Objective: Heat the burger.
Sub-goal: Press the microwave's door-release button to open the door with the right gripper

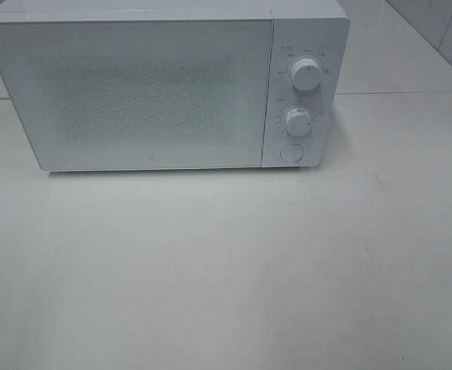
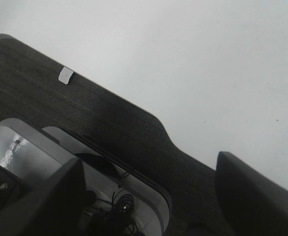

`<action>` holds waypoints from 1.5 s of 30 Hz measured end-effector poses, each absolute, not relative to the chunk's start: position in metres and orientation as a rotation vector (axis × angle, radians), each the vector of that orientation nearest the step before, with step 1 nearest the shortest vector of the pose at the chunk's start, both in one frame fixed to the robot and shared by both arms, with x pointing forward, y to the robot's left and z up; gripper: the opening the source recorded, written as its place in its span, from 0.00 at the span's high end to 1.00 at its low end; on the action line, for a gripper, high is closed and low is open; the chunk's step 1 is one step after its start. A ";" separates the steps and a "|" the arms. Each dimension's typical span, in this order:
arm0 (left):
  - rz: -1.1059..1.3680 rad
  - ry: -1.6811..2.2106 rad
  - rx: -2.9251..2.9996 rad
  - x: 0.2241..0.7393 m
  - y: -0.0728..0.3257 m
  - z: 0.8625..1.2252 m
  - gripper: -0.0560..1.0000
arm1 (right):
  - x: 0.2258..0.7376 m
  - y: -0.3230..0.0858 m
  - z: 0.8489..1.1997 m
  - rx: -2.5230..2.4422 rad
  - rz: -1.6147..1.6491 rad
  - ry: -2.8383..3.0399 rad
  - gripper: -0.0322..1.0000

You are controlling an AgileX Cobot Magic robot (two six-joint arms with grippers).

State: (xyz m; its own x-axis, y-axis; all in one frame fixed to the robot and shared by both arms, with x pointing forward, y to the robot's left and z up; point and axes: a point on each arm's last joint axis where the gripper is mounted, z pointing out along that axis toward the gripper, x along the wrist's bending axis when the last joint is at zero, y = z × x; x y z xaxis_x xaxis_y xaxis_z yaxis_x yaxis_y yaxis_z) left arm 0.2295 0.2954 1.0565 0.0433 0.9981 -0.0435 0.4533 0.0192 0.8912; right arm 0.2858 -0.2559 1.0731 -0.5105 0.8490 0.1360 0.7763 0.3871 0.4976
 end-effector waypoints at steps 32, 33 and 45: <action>0.886 1.518 1.543 0.229 0.295 1.057 0.01 | 0.226 -0.300 1.054 1.507 0.973 1.686 0.30; 0.886 1.518 1.543 0.229 0.295 1.057 0.01 | 0.226 -0.300 1.054 1.507 0.973 1.686 0.30; 0.885 1.517 1.543 0.229 0.295 1.057 0.01 | 0.233 -0.299 1.050 1.483 1.000 1.659 0.30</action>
State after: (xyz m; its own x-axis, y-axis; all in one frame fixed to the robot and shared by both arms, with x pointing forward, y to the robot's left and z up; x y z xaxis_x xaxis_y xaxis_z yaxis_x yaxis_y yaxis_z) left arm 0.2295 0.2953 1.0565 0.0438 0.9981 -0.0443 0.4533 0.0197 0.8912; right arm 0.2329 -0.2992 1.0501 -0.1118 0.9937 0.0000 0.4639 0.0522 0.8843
